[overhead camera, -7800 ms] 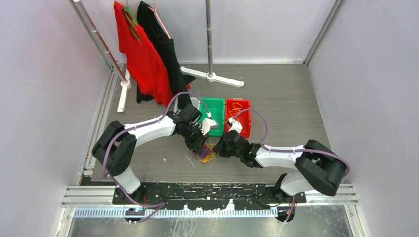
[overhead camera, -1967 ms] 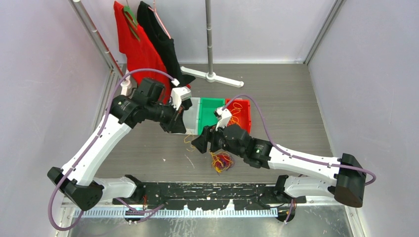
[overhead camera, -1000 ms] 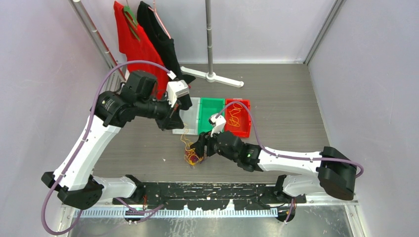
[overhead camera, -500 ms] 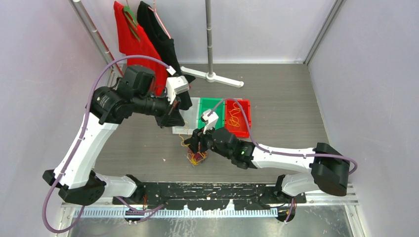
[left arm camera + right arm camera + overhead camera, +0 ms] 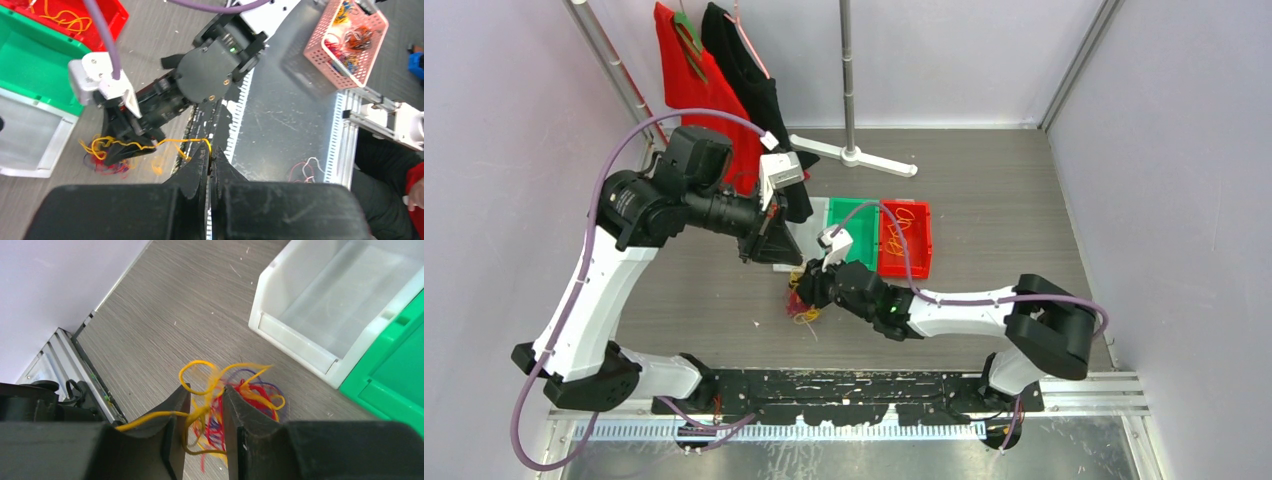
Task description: Untangle the cables
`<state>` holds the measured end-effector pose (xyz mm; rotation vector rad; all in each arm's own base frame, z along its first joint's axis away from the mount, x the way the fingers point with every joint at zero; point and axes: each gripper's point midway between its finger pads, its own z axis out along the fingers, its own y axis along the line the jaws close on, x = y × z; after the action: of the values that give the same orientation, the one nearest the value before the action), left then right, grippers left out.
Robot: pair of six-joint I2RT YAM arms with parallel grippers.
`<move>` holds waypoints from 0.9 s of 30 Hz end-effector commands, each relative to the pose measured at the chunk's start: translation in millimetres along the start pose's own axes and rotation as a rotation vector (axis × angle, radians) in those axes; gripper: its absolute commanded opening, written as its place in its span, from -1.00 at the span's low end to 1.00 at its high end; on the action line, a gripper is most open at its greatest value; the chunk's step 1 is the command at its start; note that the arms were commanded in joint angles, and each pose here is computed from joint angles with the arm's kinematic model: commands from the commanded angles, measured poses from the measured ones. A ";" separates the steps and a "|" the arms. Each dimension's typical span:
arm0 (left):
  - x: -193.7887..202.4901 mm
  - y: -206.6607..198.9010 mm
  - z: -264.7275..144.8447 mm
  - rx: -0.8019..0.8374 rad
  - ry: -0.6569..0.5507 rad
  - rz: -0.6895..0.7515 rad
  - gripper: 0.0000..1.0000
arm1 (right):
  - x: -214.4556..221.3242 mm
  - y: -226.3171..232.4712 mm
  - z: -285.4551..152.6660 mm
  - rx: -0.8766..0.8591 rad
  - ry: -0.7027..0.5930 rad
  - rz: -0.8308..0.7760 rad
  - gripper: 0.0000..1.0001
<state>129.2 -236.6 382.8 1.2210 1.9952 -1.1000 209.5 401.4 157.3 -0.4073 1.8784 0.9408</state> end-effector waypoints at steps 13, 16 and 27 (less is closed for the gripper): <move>-87.7 -40.3 -62.1 -0.074 -0.340 0.202 -1.00 | 23.3 -11.6 0.8 0.005 -0.034 0.130 -0.37; -103.6 -46.0 -75.5 -0.101 -0.399 0.235 -1.00 | 29.6 -16.2 -2.6 0.014 -0.023 0.139 -0.37; -142.2 -46.3 -116.3 -0.268 -0.574 0.389 -1.00 | 58.5 -33.7 -17.9 0.063 0.029 0.178 -0.64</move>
<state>136.2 -220.7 533.1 1.0230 1.5066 -0.9335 193.3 377.1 89.6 -0.2881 2.0109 0.9669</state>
